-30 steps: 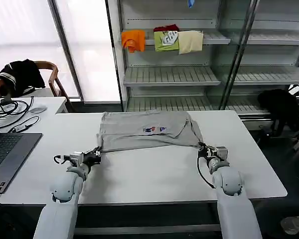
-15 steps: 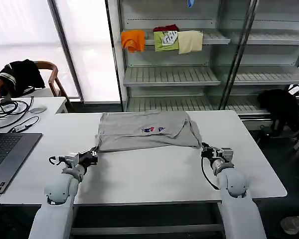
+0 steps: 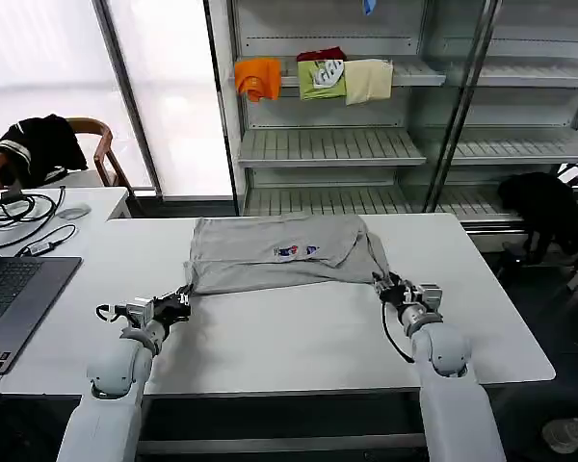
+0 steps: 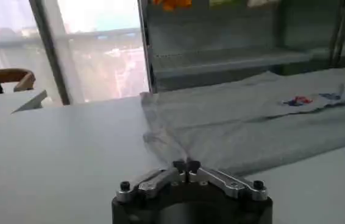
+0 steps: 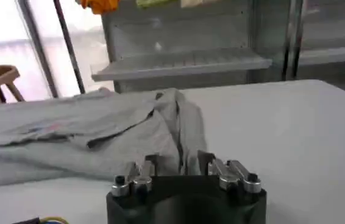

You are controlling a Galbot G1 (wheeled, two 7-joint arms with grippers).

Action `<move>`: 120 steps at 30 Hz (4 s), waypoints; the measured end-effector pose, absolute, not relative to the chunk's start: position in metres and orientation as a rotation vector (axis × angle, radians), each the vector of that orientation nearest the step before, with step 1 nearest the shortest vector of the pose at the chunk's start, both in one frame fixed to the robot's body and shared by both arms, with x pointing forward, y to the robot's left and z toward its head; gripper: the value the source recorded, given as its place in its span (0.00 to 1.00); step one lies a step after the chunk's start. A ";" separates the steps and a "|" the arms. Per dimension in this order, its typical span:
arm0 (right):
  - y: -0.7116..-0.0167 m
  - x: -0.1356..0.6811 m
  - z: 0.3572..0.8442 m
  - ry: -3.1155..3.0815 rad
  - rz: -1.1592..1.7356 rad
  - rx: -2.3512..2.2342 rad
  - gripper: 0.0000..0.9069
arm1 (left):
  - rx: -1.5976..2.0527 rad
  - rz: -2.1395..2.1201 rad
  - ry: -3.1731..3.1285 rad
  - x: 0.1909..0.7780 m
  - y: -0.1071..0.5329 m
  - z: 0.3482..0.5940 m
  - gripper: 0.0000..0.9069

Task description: Fold and organize the clothes.

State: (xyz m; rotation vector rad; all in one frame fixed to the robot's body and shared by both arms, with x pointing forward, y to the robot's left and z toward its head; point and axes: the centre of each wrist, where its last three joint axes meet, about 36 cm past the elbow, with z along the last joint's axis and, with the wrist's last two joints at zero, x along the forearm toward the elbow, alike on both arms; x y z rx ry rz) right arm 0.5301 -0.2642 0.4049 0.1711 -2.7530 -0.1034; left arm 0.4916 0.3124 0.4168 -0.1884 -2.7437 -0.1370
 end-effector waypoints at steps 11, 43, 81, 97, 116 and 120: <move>-0.269 0.519 0.411 -2.758 -0.148 0.182 0.00 | -0.187 -0.134 -2.746 0.493 0.315 0.414 0.00; -0.258 0.358 0.426 -2.699 -0.021 0.194 0.00 | -0.173 -0.095 -2.725 0.372 0.343 0.427 0.00; -0.223 0.420 0.485 -2.960 -0.044 0.200 1.00 | -0.016 -0.053 -2.942 0.346 0.314 0.498 1.00; -0.182 0.616 0.445 -2.818 -0.097 0.215 1.00 | -0.147 -0.093 -2.859 0.531 0.320 0.479 1.00; -0.178 0.670 0.439 -2.758 -0.041 0.181 1.00 | -0.135 -0.134 -2.680 0.593 0.335 0.439 0.09; -0.176 0.671 0.430 -2.728 -0.005 0.184 0.46 | -0.130 -0.129 -2.653 0.596 0.336 0.430 0.01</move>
